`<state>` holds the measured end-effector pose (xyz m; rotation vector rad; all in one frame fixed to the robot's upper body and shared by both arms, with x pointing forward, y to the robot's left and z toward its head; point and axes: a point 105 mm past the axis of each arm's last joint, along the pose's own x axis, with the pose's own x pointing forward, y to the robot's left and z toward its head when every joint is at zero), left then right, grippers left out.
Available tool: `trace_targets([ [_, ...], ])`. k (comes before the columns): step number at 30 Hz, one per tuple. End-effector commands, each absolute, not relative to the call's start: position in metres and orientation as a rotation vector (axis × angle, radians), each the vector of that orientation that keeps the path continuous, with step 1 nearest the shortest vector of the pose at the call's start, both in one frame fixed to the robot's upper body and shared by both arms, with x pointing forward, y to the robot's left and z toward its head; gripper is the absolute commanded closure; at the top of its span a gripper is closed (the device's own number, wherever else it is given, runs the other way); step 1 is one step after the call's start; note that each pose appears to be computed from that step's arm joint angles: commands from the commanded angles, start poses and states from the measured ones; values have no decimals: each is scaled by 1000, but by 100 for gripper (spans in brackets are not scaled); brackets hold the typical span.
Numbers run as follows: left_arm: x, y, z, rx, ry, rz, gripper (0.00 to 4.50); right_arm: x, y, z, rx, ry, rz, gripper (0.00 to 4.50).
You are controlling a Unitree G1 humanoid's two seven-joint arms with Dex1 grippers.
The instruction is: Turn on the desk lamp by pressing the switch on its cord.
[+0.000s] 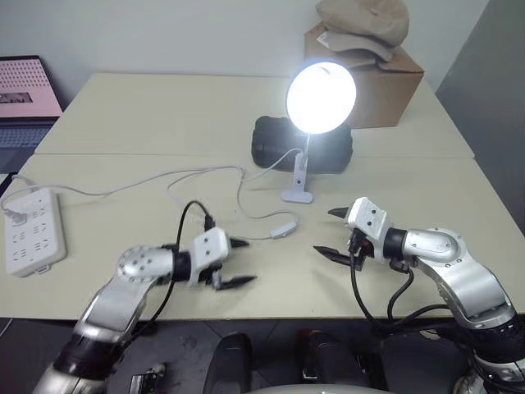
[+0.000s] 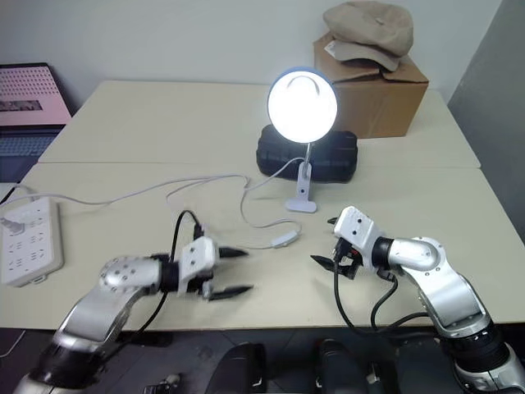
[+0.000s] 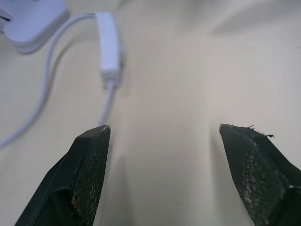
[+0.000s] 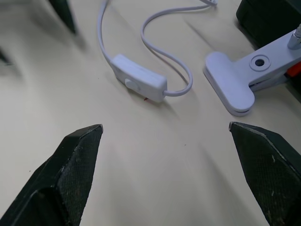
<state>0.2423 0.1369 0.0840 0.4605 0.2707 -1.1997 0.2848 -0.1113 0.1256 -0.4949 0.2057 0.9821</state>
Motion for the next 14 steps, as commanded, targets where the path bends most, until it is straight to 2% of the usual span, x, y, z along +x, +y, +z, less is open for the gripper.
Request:
trace_targets([
  [1,235,152,101,461,250,-1042,67,282,-125,140,-499,171,991,0],
  [7,234,189,122,386,218,-809,67,278,-146,147,-537,139,1028,0],
  [14,231,192,124,389,212,-842,67,278,-146,149,-545,94,1039,0],
])
